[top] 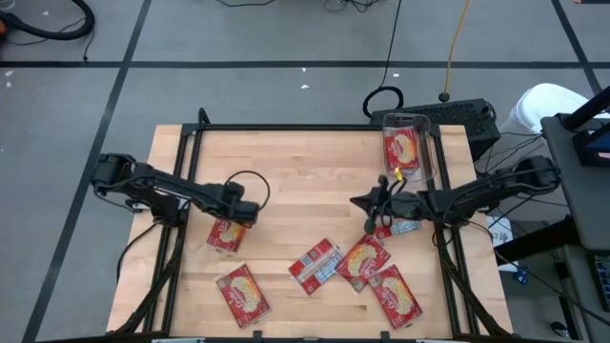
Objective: Sort popcorn bags into baskets
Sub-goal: Put the red popcorn bag into the transparent bin
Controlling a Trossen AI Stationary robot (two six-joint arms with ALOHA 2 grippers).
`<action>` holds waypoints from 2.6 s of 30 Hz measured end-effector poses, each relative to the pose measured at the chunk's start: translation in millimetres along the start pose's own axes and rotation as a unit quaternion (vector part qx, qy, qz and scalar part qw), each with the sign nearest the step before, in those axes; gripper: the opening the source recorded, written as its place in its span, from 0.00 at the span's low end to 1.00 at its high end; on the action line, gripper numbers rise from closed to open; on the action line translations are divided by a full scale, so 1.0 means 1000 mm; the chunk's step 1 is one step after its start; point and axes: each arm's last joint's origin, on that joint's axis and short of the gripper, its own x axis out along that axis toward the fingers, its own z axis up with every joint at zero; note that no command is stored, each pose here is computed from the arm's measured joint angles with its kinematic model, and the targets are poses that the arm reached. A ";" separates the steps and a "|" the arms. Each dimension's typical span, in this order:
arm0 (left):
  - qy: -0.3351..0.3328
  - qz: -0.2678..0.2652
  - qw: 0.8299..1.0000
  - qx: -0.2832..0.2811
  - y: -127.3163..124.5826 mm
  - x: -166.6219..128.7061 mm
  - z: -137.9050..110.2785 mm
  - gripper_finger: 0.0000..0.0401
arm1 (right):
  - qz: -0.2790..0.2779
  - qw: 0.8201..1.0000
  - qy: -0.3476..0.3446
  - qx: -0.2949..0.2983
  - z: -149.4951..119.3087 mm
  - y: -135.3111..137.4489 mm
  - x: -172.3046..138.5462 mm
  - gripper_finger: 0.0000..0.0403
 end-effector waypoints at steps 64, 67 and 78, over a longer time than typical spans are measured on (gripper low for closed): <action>-0.372 -0.365 0.849 0.086 0.029 0.002 0.054 0.00 | -0.006 0.991 -0.065 0.113 0.022 0.063 0.076 0.18; -0.388 -0.369 0.840 0.088 0.028 -0.001 0.056 0.00 | -0.001 0.993 -0.055 0.104 0.024 0.072 0.101 0.27; -0.423 -0.391 0.809 0.119 0.021 -0.012 0.051 0.00 | 0.008 0.994 -0.035 0.108 0.017 0.069 0.164 0.54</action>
